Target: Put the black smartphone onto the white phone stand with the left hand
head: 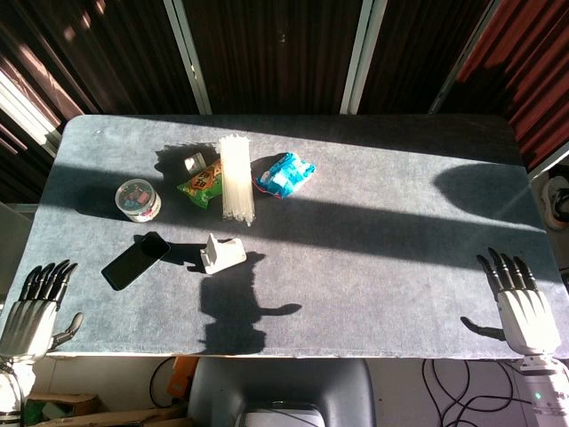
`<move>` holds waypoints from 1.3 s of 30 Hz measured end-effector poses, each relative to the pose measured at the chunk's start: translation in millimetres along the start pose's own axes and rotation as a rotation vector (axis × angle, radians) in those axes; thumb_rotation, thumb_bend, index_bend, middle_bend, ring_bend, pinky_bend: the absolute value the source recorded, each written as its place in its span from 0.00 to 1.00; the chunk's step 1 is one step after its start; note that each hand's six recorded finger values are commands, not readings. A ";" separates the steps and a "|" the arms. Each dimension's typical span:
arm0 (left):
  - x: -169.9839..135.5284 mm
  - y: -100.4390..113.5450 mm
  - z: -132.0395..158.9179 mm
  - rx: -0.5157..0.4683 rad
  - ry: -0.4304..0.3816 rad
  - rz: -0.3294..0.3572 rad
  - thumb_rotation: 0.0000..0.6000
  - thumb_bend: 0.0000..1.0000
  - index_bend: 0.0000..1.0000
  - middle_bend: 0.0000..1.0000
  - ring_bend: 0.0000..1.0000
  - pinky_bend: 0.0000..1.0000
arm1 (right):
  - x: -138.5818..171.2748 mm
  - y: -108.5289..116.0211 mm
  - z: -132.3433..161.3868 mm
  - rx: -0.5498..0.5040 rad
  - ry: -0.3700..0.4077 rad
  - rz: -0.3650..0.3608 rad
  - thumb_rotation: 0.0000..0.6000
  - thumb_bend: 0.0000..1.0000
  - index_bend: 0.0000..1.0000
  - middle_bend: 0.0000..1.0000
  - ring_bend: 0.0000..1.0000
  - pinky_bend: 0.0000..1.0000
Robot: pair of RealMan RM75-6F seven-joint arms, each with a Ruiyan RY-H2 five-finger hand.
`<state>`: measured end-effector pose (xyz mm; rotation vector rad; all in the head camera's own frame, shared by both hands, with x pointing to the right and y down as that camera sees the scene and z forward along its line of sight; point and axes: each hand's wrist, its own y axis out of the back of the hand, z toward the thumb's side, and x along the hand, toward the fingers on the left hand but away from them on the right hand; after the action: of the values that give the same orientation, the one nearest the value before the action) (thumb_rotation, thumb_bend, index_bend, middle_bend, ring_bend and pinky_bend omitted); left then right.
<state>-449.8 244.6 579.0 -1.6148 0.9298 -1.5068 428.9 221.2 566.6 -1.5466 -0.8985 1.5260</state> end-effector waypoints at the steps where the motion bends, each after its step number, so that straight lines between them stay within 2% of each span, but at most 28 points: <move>1: 0.1 -0.7 0.7 -0.001 -0.001 -0.003 1.00 0.33 0.00 0.04 0.00 0.04 | 0.1 0.0 0.1 0.000 0.001 0.000 1.00 0.18 0.00 0.00 0.00 0.00; 7: 3.0 -7.5 6.4 -0.006 -0.010 -0.024 1.00 0.32 0.00 0.04 0.00 0.05 | 1.5 1.1 1.0 -0.004 0.003 -0.002 1.00 0.18 0.00 0.00 0.00 0.00; 10: 7.8 -14.6 9.4 -0.003 -0.004 -0.060 1.00 0.32 0.00 0.04 0.00 0.08 | 1.6 2.3 0.7 -0.005 0.002 -0.008 1.00 0.18 0.00 0.00 0.00 0.00; 19: 49.8 -25.2 27.7 0.132 0.067 -0.164 1.00 0.31 0.00 0.06 0.01 0.15 | -1.5 0.1 1.1 -0.003 0.003 0.002 1.00 0.18 0.00 0.00 0.00 0.00; 24: 78.0 -38.5 54.2 0.175 0.089 -0.239 1.00 0.30 0.00 0.07 0.02 0.15 | -3.7 -1.0 0.1 -0.004 0.000 0.010 1.00 0.18 0.00 0.00 0.00 0.00; 32: 117.8 -67.9 95.0 0.134 0.121 -0.352 1.00 0.28 0.00 0.07 0.04 0.16 | -3.9 3.1 -4.0 -0.023 -0.005 0.005 1.00 0.18 0.00 0.00 0.00 0.00; 39: 142.7 -81.3 114.4 0.121 0.144 -0.392 1.00 0.28 0.00 0.07 0.04 0.17 | -3.9 3.9 -4.9 -0.027 0.000 0.008 1.00 0.18 0.00 0.00 0.00 0.00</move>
<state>-325.9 161.4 712.3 -1.6839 0.6026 -1.9275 433.6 215.7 564.8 -1.5714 -0.9177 1.5254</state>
